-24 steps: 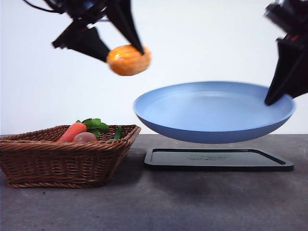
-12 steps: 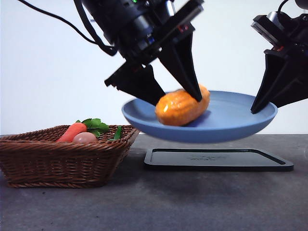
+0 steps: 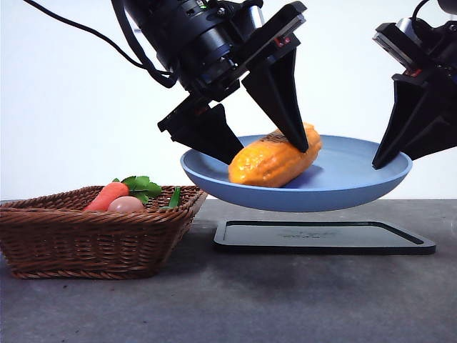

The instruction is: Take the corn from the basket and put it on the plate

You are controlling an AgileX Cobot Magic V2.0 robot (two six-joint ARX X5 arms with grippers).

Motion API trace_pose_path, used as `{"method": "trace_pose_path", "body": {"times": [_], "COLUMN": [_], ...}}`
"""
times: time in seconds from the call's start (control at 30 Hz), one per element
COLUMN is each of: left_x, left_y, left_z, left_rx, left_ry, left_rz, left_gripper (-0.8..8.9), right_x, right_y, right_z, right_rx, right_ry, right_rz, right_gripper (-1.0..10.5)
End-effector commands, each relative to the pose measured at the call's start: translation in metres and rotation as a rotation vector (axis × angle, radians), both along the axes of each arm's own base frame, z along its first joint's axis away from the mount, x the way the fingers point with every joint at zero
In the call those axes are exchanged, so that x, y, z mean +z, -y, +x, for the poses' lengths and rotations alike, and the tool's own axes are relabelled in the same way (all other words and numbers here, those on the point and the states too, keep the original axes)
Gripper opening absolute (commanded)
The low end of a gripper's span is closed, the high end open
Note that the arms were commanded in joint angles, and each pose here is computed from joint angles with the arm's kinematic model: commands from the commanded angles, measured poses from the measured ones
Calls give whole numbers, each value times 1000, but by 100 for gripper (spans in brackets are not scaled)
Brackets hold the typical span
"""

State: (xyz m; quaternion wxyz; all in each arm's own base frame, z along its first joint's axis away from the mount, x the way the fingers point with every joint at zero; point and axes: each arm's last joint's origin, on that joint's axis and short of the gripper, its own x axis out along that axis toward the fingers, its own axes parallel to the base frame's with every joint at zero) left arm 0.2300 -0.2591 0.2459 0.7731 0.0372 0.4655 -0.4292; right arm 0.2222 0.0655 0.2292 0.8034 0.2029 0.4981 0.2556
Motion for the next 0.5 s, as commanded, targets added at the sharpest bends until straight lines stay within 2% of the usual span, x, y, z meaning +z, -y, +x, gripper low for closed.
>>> {"method": "trace_pose_path", "body": {"times": [0.03,0.5], "left_x": [3,71], "left_y": [6,-2], "left_z": [0,-5], "left_rx": [-15,-11], "left_ry": [11,119], "left_rz": [-4,-115], "left_gripper": [341,340], "right_x": [5,5], "right_y": [-2,2], "right_z": [4,7], "right_rx": [6,-12], "right_ry": [17,29], "right_rz": [16,15], "right_gripper": [2,2]}}
